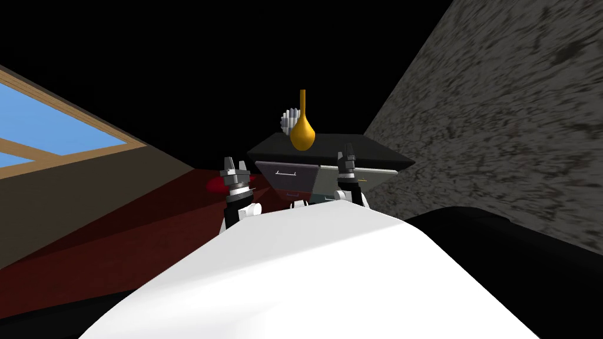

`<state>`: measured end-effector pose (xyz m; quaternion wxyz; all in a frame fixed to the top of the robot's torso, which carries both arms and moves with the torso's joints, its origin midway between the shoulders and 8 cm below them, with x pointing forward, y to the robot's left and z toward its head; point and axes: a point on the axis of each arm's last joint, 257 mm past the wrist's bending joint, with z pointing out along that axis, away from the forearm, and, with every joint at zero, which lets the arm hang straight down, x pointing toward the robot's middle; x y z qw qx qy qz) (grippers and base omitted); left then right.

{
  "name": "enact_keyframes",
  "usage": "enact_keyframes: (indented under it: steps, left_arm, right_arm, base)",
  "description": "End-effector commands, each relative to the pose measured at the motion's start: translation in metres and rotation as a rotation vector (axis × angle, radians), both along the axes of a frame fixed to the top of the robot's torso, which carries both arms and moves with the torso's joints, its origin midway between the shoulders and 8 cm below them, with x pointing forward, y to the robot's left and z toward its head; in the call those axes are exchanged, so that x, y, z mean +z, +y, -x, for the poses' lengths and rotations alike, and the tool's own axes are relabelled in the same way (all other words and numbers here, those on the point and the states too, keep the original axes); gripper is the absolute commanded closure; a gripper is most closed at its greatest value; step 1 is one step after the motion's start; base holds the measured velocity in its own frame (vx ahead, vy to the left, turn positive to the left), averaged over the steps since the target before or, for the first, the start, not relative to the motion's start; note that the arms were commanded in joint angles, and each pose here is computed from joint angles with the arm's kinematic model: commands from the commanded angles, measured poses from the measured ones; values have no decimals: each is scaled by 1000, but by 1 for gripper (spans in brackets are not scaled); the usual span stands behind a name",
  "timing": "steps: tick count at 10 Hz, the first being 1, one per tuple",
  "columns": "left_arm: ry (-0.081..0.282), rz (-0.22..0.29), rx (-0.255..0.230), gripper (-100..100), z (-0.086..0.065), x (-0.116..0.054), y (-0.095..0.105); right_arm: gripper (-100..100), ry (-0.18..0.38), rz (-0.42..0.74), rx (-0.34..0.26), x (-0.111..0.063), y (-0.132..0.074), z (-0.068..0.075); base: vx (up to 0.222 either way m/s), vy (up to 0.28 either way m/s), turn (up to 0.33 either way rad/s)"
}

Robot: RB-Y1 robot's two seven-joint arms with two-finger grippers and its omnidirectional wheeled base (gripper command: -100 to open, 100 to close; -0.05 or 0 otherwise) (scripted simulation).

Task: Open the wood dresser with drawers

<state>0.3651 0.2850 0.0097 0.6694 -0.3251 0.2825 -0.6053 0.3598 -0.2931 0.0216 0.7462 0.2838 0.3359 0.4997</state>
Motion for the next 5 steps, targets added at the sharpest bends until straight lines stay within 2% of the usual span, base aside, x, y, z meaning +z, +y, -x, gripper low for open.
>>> enact_keyframes:
  steps: [1,5]
  left_arm:
    - [0,0,0,0,0,0,0]
    - [0,0,0,0,0,0,0]
  right_arm:
    - [-100,2,120,-23,1,10,-4]
    - [-100,-11,275,-76,2,22,-9]
  base:
    - [17,86,-83]
    - [13,78,-85]
